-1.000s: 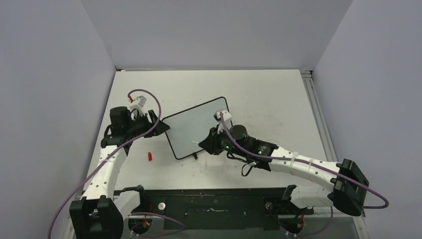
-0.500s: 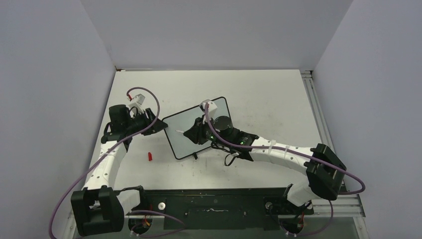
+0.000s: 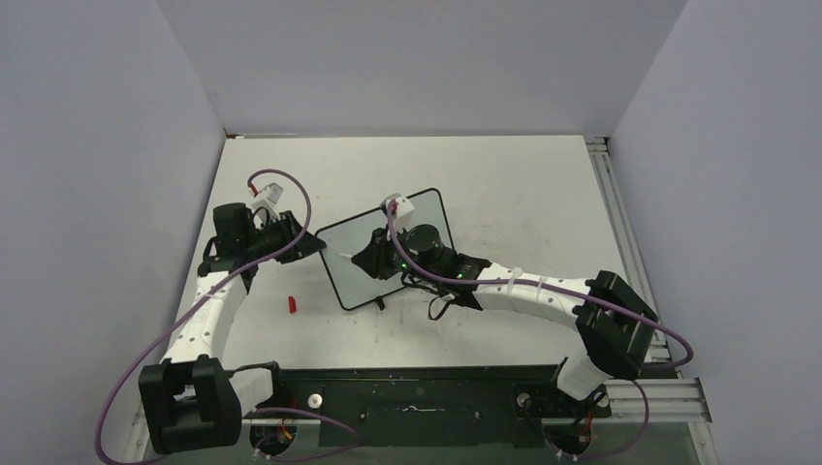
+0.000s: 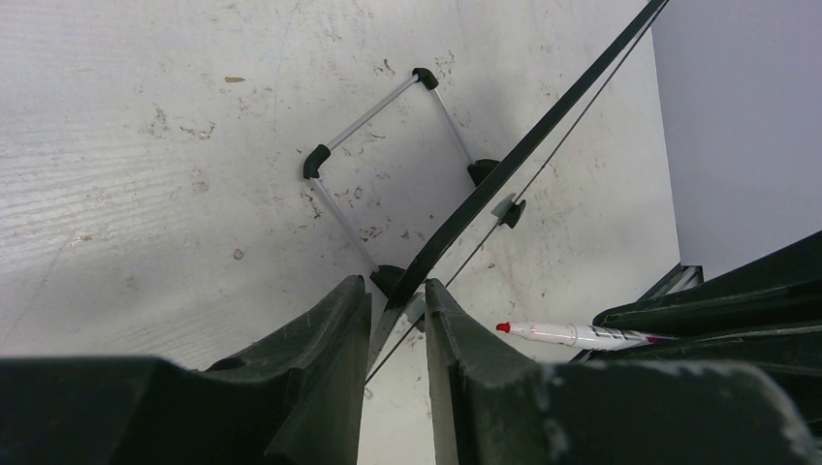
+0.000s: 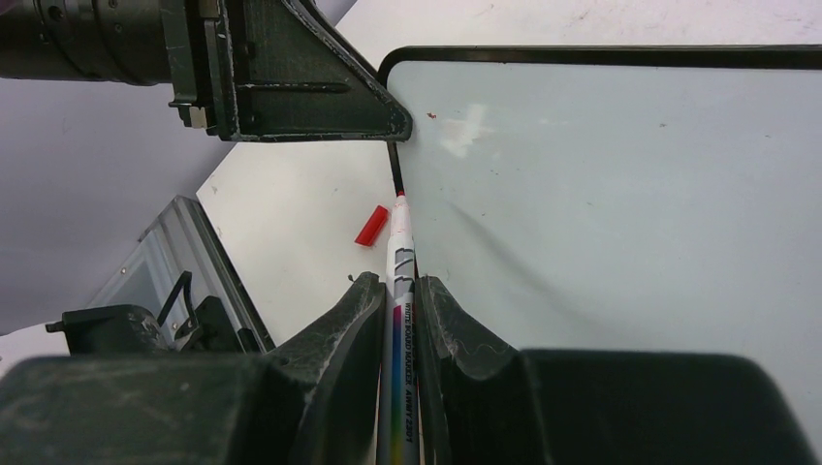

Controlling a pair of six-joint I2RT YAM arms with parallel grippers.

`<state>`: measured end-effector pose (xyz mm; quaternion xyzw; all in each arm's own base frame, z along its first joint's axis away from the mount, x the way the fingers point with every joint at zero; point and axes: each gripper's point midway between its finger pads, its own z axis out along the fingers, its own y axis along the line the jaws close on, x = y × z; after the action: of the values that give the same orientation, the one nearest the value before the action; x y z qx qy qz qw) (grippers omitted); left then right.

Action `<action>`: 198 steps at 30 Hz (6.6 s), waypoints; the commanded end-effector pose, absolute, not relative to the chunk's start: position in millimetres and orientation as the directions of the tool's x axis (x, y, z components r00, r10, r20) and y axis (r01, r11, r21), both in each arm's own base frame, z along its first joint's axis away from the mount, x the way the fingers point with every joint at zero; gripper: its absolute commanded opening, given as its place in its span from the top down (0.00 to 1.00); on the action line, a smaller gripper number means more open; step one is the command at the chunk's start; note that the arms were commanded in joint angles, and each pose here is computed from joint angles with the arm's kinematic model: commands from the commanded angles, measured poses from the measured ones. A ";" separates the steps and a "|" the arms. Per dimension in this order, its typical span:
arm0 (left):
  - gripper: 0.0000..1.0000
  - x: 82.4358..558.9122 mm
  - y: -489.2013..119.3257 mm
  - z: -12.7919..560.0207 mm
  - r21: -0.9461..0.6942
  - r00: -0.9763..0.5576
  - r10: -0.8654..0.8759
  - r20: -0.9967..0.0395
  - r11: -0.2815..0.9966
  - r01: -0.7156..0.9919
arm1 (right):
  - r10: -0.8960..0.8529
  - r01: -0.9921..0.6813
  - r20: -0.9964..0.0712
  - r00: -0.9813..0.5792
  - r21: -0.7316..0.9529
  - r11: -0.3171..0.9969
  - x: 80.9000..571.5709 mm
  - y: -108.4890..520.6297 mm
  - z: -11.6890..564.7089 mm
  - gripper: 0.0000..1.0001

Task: Write a sentence on the whiteboard
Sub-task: Hold the whiteboard at the center of the board, then write a sentence on the whiteboard.

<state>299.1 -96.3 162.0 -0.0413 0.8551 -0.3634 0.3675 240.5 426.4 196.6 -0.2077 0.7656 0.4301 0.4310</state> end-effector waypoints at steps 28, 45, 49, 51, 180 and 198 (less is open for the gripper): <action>0.79 313.3 -94.5 184.4 -0.628 -0.669 -0.331 -0.665 0.733 0.261 | 0.155 -0.710 -0.874 -0.461 0.468 0.526 261.7 447.9 221.4 0.95; 0.83 313.2 -95.1 184.1 -0.629 -0.670 -0.330 -0.665 0.732 0.263 | 0.064 -0.718 -0.875 -0.480 0.434 0.544 247.3 450.6 192.8 0.95; 0.83 313.2 -95.1 184.1 -0.629 -0.670 -0.330 -0.665 0.732 0.263 | 0.050 -0.714 -0.874 -0.483 0.426 0.556 247.2 450.7 187.1 0.95; 0.83 312.9 -95.3 183.9 -0.630 -0.671 -0.330 -0.664 0.731 0.263 | 0.042 -0.711 -0.873 -0.485 0.422 0.562 247.0 450.6 183.1 0.95; 0.89 310.4 -97.4 185.4 -0.633 -0.668 -0.329 -0.667 0.723 0.277 | 0.168 -0.621 -0.922 -0.349 0.361 0.695 271.4 433.1 215.3 0.95; 0.89 311.1 -96.1 184.8 -0.629 -0.666 -0.329 -0.669 0.728 0.272 | 0.178 -0.636 -0.934 -0.310 0.343 0.691 275.7 432.4 231.2 0.95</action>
<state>303.6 -95.9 165.2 -0.0352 0.8503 -0.3637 0.3789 267.5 435.8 181.4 -0.1785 0.7587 0.3405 0.5259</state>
